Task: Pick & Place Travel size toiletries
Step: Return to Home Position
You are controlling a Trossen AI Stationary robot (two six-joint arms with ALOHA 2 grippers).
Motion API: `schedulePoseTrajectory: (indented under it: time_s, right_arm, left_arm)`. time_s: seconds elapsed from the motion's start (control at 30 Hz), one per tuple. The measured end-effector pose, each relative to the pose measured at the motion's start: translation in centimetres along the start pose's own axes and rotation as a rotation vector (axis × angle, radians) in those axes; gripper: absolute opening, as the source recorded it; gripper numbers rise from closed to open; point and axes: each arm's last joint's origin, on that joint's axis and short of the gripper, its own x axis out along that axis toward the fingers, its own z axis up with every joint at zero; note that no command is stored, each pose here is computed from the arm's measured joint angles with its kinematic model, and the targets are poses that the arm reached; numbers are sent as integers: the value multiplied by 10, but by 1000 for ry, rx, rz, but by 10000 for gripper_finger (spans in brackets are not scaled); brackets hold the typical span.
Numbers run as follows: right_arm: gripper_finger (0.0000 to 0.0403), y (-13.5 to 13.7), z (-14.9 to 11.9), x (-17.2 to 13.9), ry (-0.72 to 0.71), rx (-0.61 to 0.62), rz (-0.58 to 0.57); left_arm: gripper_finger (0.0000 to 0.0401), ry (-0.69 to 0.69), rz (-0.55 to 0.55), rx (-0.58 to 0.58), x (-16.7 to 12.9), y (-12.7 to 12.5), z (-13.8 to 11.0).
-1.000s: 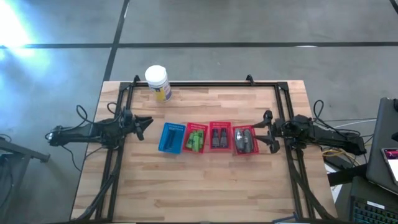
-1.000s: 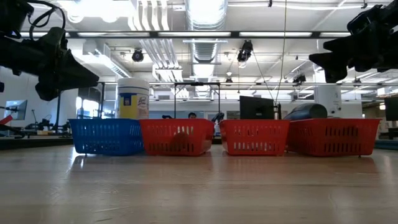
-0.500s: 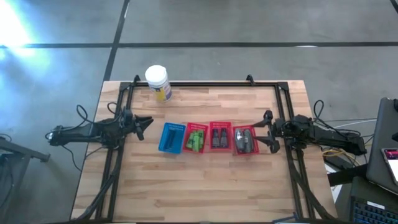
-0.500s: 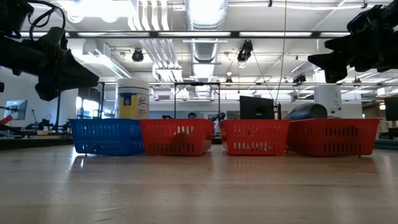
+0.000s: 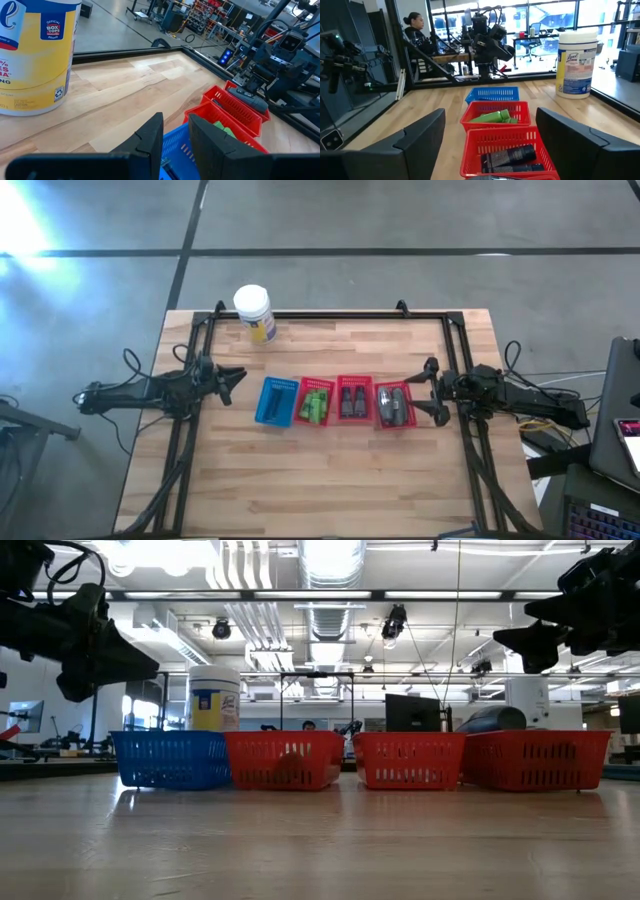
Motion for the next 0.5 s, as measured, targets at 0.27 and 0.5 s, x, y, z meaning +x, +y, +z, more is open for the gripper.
schedulePoseTrajectory:
  time_s: [0.27, 0.5]
  right_arm:
    - [334, 0, 0, 0, -1, -1, 0]
    - [355, 0, 0, 0, 0, 0, 0]
  left_arm:
    - [97, 0, 0, 0, 0, 0, 0]
    - [97, 0, 0, 0, 0, 0, 0]
